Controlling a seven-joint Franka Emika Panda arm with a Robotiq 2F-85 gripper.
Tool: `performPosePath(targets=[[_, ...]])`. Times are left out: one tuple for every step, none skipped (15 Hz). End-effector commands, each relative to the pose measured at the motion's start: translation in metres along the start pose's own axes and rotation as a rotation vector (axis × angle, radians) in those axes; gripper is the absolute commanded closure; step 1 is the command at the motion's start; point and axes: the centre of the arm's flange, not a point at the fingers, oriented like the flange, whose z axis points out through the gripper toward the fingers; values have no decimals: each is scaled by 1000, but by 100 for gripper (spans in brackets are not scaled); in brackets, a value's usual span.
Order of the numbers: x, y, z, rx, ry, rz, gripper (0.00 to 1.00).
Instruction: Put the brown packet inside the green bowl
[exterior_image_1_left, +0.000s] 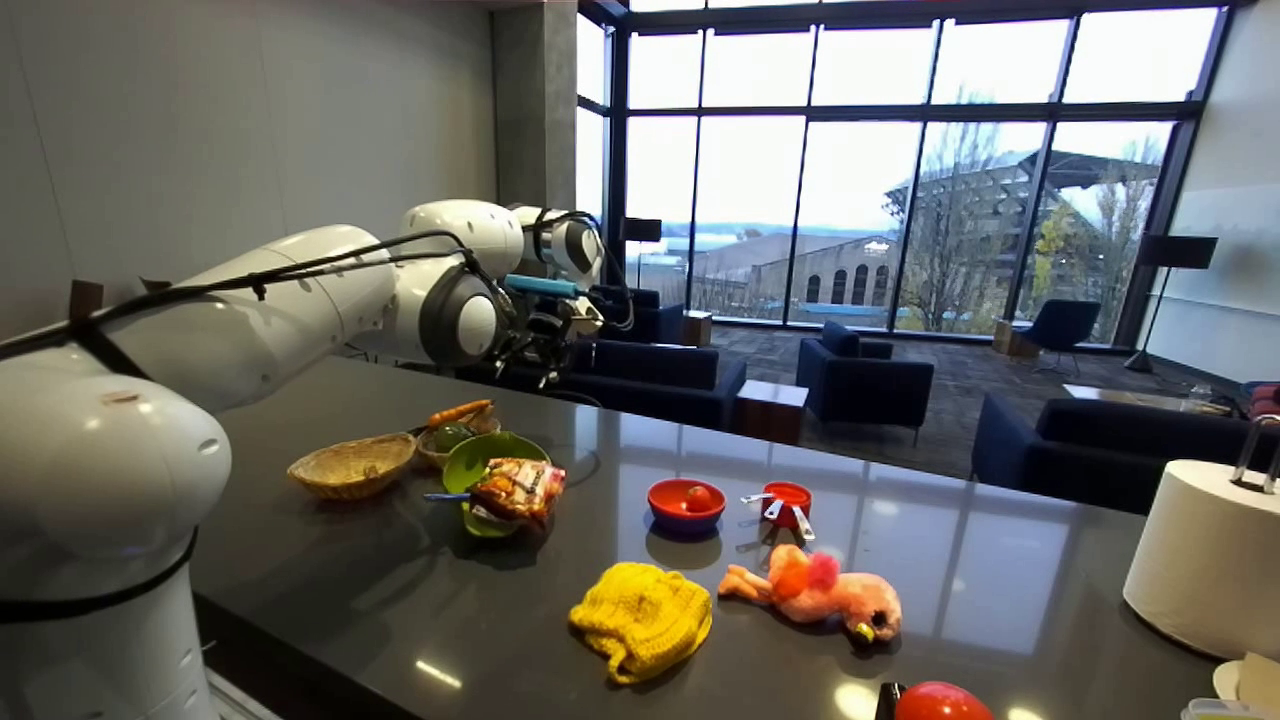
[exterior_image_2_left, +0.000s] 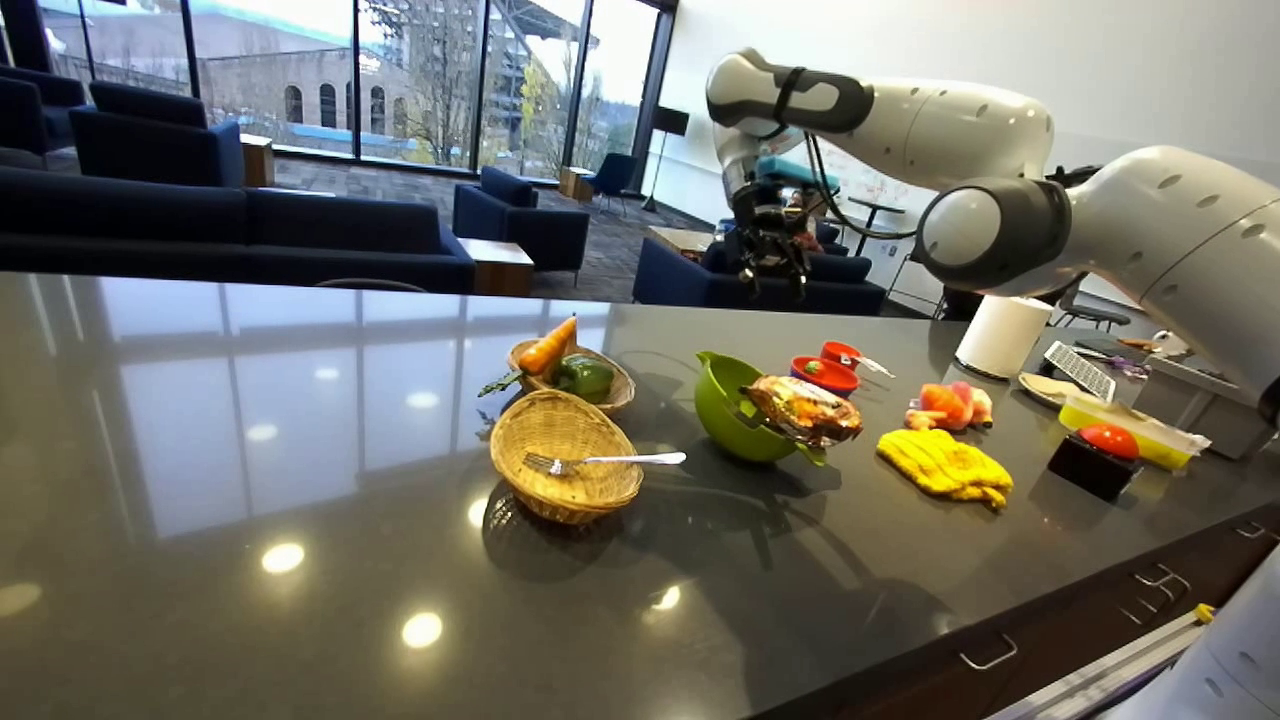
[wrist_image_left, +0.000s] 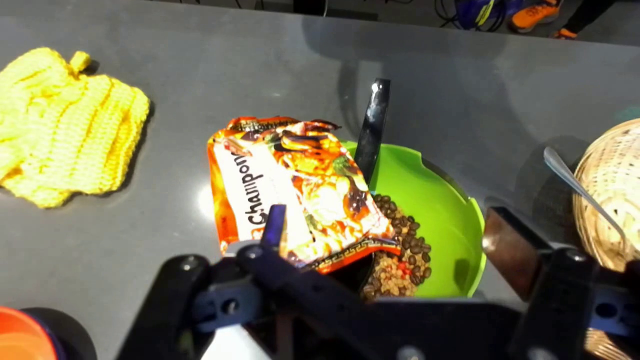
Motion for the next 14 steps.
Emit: performPosePath(targets=[[-15, 1, 5, -22, 97, -10, 0], [-12, 2, 4, -22, 121, -9, 0], [-10, 2, 1, -17, 143, -12, 0], [-8, 2, -1, -19, 166, -9, 0], [-5, 2, -2, -15, 183, -11, 0], [-3, 2, -4, -10, 193, -13, 0], [0, 2, -4, -4, 206, -17, 0], [2, 3, -3, -3, 220, -20, 0], [6, 3, -2, 1, 235, -26, 0], [9, 3, -1, 0, 256, -32, 0], [11, 2, 0, -4, 272, -34, 0], [14, 1, -1, -4, 282, -37, 0], [16, 2, 0, -4, 290, -37, 0], [18, 2, 1, -9, 303, -34, 0]])
